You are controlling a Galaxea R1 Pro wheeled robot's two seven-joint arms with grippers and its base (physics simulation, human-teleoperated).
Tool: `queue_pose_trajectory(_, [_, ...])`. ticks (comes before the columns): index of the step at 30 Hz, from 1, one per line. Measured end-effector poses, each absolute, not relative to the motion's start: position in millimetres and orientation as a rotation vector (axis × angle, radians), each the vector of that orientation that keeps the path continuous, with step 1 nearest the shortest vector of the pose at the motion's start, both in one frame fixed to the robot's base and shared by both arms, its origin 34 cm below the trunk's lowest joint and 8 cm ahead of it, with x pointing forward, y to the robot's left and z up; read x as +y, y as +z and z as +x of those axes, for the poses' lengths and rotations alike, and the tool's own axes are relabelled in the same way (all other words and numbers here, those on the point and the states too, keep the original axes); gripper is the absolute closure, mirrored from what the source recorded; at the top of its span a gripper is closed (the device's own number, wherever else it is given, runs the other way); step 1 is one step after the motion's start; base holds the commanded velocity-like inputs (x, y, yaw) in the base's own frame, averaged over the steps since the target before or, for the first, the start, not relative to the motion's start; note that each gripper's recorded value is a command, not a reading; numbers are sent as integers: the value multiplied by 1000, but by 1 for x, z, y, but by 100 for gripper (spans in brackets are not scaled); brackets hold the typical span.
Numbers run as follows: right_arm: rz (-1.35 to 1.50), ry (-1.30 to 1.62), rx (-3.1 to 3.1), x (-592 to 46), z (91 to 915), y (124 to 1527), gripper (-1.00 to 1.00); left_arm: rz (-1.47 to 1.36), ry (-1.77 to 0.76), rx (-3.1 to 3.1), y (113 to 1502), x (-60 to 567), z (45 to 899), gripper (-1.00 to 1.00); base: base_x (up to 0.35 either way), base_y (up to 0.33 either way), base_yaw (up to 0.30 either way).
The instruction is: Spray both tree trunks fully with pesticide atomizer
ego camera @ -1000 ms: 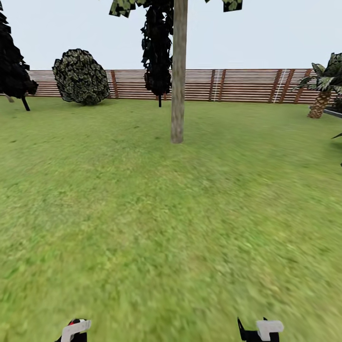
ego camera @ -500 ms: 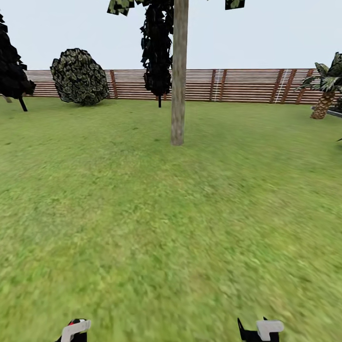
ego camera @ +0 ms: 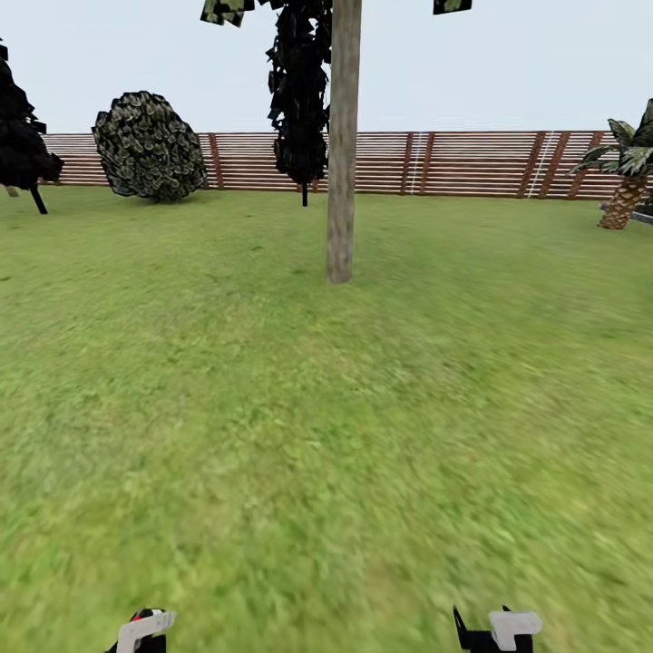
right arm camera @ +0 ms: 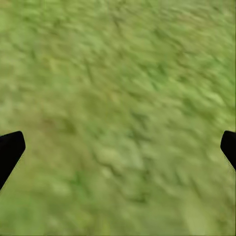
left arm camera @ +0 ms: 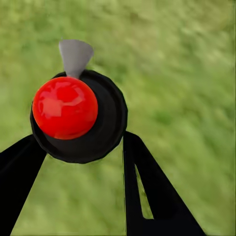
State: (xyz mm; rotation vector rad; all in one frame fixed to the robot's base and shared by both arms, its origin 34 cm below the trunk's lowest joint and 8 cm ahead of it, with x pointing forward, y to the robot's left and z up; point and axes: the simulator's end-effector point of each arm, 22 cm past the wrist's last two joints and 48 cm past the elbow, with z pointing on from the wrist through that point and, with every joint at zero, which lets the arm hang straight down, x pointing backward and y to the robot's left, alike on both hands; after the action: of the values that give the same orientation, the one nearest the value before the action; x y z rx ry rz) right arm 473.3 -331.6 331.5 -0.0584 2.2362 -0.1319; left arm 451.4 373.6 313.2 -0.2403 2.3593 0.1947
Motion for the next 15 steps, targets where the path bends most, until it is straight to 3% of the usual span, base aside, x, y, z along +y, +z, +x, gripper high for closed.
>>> queue_pose_trajectory(15, [-58,-132,2236,-332,473,332,-100,-240,195,2359,313,374,452,100,338,0,0])
